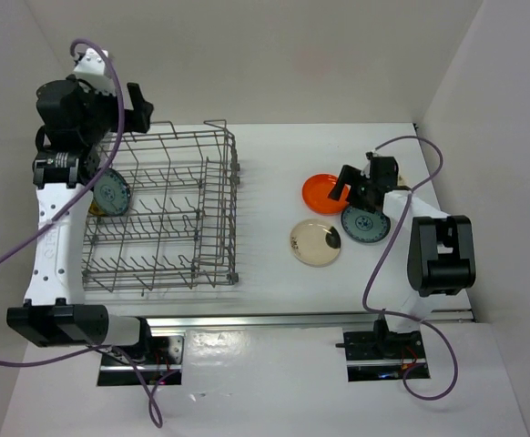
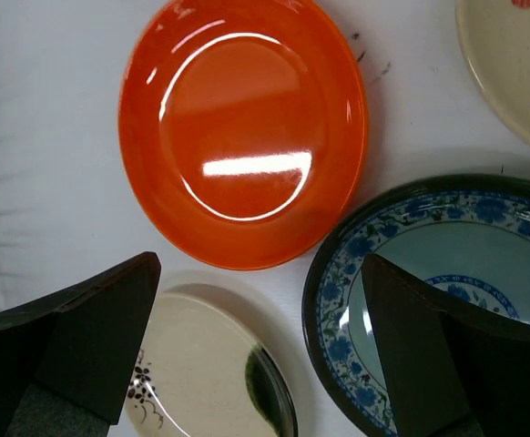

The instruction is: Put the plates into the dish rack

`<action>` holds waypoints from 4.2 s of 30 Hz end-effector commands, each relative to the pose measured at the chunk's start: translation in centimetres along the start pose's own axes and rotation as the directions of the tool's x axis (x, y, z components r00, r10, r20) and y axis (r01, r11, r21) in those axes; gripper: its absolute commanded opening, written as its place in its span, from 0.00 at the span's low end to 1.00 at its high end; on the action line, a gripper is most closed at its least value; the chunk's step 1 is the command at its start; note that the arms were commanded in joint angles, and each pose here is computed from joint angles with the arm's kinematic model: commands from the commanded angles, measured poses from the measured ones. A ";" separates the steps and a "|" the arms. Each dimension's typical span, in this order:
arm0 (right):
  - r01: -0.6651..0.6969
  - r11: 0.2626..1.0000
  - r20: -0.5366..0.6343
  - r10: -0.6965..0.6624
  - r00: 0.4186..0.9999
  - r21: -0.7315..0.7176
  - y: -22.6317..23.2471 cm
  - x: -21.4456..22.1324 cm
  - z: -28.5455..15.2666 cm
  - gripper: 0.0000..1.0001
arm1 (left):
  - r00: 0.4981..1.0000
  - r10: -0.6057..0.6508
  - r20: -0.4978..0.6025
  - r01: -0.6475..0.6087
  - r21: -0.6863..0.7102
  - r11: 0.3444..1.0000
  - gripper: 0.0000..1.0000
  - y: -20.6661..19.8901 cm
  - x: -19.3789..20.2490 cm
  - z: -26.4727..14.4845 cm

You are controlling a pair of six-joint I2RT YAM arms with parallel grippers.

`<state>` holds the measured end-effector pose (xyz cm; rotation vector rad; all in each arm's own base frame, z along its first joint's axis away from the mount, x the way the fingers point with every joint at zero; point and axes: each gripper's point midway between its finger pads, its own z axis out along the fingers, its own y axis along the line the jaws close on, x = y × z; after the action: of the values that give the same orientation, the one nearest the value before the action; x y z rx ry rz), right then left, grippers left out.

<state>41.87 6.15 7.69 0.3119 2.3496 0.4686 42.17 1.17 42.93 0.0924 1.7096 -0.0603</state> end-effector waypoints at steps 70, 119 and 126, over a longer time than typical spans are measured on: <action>0.320 0.862 0.369 -0.170 0.914 -0.394 13.2 -13.3 -12.8 0.00 | 0.902 -0.053 -0.429 0.405 0.796 0.449 0.94 -35.2 11.1 6.6; 0.278 0.928 0.327 -0.190 0.926 -0.247 11.3 -10.4 -7.7 1.00 | 0.982 -0.089 -0.167 0.025 -0.351 0.936 0.00 10.4 6.9 -3.0; 0.240 0.949 0.265 -0.183 0.947 -0.204 9.7 -9.8 -4.4 1.00 | 0.956 -0.059 -0.288 -0.092 -0.485 0.870 0.00 14.1 11.8 -3.1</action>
<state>44.66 10.73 18.60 0.0116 2.1065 0.5947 39.00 13.14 30.77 -0.2666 2.0194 0.2591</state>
